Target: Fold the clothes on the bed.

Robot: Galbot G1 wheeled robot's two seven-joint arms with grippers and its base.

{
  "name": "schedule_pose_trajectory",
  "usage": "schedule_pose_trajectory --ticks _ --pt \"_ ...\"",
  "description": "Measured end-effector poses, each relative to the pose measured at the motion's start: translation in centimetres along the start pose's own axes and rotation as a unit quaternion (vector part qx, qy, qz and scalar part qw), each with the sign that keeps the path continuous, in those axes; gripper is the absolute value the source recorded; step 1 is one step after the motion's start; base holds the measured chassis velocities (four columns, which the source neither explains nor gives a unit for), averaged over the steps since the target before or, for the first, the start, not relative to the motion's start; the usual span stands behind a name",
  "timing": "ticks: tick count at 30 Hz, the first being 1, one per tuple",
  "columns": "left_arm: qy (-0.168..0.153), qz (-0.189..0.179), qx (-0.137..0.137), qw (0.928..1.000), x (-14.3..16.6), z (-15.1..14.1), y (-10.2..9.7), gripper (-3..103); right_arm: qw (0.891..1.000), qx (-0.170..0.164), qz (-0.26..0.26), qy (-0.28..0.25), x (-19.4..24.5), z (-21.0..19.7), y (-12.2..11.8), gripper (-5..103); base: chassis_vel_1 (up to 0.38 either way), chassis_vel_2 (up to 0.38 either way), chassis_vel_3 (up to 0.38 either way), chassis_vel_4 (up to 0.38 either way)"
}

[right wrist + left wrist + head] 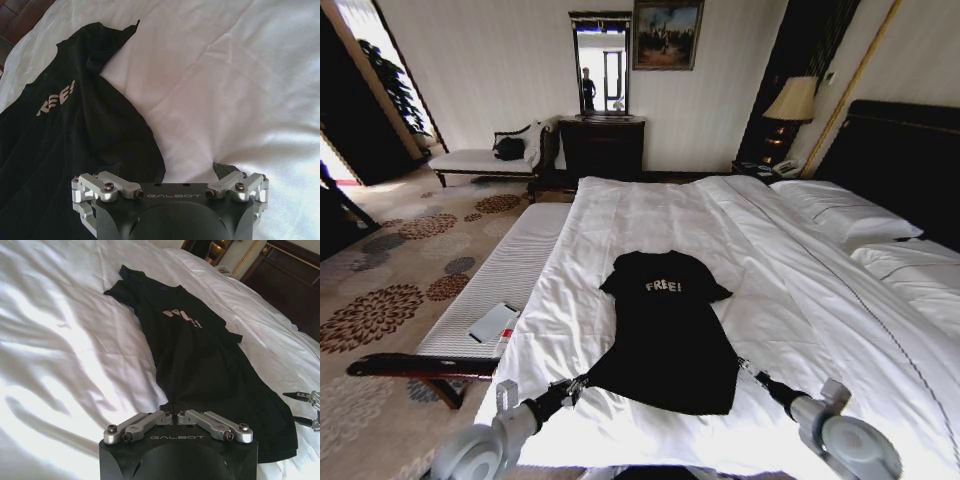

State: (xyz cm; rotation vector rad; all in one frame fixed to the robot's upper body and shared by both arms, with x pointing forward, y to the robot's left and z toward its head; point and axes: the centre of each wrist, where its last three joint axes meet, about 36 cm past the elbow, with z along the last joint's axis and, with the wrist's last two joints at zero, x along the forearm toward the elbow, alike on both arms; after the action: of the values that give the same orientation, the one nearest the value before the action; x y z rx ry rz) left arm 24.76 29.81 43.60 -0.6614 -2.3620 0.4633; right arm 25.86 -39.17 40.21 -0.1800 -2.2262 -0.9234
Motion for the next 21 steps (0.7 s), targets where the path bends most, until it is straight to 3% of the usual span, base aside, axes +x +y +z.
schedule_pose_trajectory --ticks 10,21 --pt "-0.04 -0.034 0.013 0.9985 1.9 -2.7 1.9 0 1.0 -0.006 -0.013 0.009 -0.9 2.0 1.1 100 0.0 0.0 0.0 0.0" --pt "-0.034 -0.038 0.016 0.9986 1.7 -1.4 1.9 0 1.0 0.003 -0.011 0.02 0.1 3.3 1.4 100 0.0 0.0 0.0 0.0"
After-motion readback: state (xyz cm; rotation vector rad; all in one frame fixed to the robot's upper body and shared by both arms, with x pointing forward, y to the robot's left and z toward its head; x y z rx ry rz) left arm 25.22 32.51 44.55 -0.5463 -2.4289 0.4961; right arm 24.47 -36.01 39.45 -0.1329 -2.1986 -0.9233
